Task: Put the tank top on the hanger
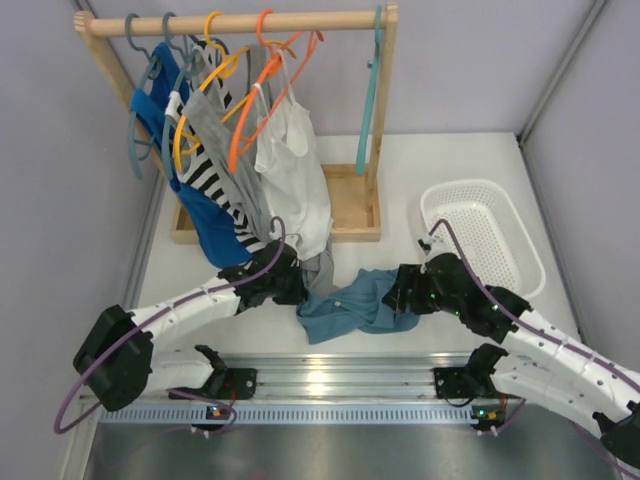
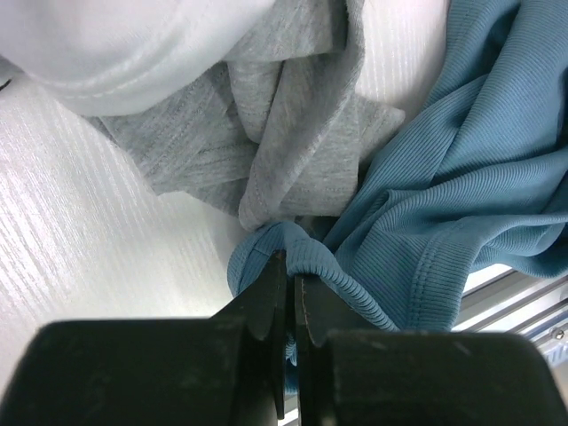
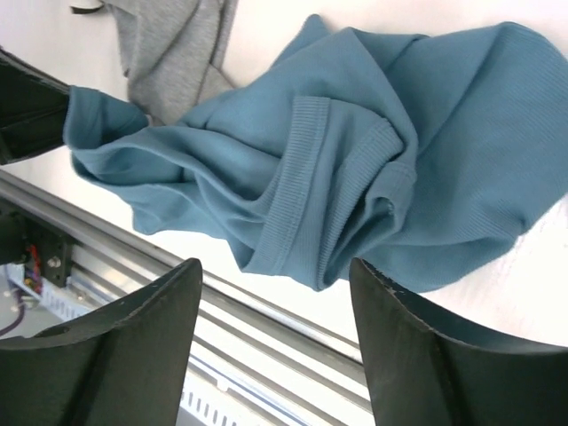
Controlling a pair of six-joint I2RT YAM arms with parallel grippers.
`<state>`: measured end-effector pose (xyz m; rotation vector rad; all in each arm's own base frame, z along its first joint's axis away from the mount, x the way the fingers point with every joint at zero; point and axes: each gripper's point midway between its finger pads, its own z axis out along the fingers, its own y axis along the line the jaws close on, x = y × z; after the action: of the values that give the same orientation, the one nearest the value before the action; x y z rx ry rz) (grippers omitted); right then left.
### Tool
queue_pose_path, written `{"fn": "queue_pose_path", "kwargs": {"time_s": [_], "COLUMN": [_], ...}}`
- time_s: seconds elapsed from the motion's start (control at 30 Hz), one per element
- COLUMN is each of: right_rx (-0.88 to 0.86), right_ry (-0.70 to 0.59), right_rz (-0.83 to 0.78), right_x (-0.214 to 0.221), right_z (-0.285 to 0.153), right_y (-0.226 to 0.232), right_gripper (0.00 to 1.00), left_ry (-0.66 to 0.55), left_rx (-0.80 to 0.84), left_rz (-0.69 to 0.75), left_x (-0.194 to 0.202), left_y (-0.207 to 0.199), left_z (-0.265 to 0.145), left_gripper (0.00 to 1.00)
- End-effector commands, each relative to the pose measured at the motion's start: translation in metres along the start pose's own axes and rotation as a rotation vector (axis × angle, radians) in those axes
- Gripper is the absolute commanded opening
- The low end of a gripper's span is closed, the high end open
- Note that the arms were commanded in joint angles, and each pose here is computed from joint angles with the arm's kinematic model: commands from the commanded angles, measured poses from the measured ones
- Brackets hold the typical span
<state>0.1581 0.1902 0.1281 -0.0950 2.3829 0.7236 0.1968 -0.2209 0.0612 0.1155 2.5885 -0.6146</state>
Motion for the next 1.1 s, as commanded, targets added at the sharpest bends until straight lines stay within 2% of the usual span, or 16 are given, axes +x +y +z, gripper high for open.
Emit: {"fn": "queue_pose_path", "kwargs": {"time_s": [0.0,0.07,0.17,0.27,0.37,0.53,0.73,0.8,0.83,0.9,0.93,1.0,1.03,1.07], "right_rx": [0.038,0.058,0.066,0.064,0.062,0.063,0.062,0.06,0.061,0.056,0.052,0.052,0.054,0.052], "right_ry": [-0.027,-0.049,-0.06,-0.06,-0.068,-0.076,-0.081,-0.084,-0.08,-0.082,-0.08,-0.078,-0.075,-0.078], "right_rz": [0.008,0.013,0.015,0.009,0.004,-0.004,-0.011,-0.014,-0.014,-0.017,-0.018,-0.023,-0.025,-0.025], "right_x": [-0.009,-0.014,-0.019,-0.022,-0.026,-0.031,-0.033,-0.035,-0.035,-0.036,-0.037,-0.038,-0.037,-0.038], "right_z": [-0.005,-0.006,-0.007,-0.007,-0.009,-0.012,-0.013,-0.012,-0.01,-0.008,-0.008,-0.007,-0.007,-0.008], "right_y": [-0.001,-0.003,-0.002,0.001,0.003,0.006,0.006,0.008,0.008,0.01,0.012,0.012,0.012,0.013], "right_gripper": [0.68,0.71,0.73,0.74,0.76,0.77,0.77,0.77,0.78,0.77,0.77,0.77,0.77,0.77], "left_ry": [-0.052,-0.051,-0.072,-0.096,-0.12,-0.147,-0.232,-0.312,-0.391,-0.461,-0.546,-0.59,-0.679,-0.73], "left_rx": [0.05,0.043,0.04,0.036,0.04,0.06,0.245,0.274,0.309,0.305,0.319,0.325,0.337,0.326], "left_rz": [0.0,0.015,0.036,0.055,0.074,0.104,0.208,0.258,0.276,0.309,0.315,0.34,0.339,0.349], "left_x": [-0.02,-0.023,-0.031,-0.038,-0.044,-0.05,-0.076,-0.102,-0.123,-0.148,-0.17,-0.196,-0.217,-0.236], "left_y": [-0.016,-0.017,-0.02,-0.021,-0.025,-0.03,-0.076,-0.094,-0.11,-0.121,-0.134,-0.151,-0.162,-0.17], "left_z": [-0.003,-0.008,-0.017,-0.031,-0.047,-0.078,-0.145,-0.181,-0.209,-0.225,-0.252,-0.259,-0.284,-0.284], "left_gripper": [0.0,0.02,0.24,0.41,0.47,0.49,0.49,0.5,0.51,0.52,0.52,0.52,0.52,0.53]}}
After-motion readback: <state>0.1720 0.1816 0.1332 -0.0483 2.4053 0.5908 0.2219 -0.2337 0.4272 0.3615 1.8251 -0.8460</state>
